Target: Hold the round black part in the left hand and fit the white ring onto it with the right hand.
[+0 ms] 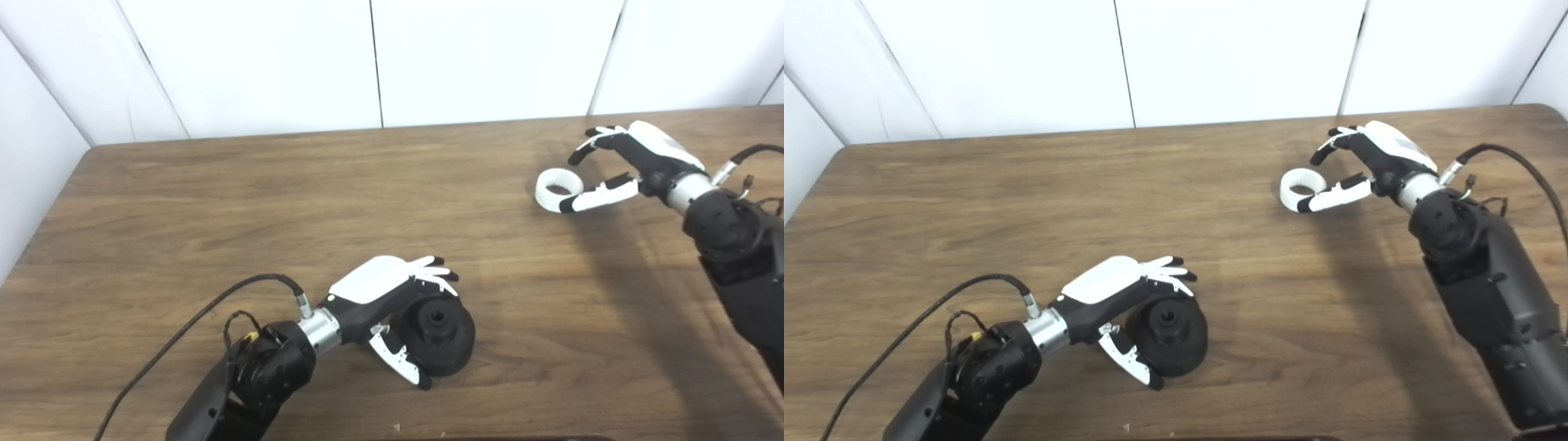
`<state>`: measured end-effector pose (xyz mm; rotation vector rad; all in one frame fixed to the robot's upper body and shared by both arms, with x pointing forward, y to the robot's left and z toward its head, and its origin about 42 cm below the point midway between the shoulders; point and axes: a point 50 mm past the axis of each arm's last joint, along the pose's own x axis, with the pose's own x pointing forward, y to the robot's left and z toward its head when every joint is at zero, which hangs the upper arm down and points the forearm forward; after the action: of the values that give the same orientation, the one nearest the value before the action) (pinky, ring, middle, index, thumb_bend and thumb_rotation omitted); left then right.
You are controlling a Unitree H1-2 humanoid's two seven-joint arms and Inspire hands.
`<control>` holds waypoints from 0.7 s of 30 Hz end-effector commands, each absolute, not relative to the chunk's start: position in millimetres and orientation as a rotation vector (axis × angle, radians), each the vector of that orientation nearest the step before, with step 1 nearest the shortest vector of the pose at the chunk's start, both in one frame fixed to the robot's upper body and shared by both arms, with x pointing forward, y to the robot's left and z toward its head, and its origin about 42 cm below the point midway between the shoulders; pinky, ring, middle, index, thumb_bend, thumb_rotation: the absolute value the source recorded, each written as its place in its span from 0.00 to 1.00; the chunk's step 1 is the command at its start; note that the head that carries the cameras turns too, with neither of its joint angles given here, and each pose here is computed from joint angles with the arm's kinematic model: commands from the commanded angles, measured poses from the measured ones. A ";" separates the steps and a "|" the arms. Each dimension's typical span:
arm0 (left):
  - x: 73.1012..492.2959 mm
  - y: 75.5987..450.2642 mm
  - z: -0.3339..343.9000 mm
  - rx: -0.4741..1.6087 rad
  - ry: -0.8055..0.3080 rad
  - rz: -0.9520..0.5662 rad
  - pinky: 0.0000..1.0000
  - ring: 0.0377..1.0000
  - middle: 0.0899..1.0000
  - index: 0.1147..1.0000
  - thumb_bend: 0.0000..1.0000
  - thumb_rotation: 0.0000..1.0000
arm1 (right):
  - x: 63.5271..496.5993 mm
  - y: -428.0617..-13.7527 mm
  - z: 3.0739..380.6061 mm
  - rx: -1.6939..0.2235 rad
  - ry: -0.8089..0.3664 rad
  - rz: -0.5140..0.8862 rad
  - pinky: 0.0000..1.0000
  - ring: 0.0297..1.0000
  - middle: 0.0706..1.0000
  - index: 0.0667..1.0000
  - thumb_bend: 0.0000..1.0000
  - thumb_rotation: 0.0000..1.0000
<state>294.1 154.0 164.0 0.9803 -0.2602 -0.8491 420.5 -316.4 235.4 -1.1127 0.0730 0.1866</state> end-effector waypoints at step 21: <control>292.5 169.4 159.3 1.044 -0.221 -0.861 0.91 0.98 0.90 0.61 0.89 0.21 | 455.3 -321.1 249.8 -1.069 -0.019 0.093 0.95 1.00 0.94 0.67 1.00 0.41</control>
<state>293.4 156.8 164.1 0.9853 -0.2603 -0.8518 442.2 -324.0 214.3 -1.0623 0.1042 0.1369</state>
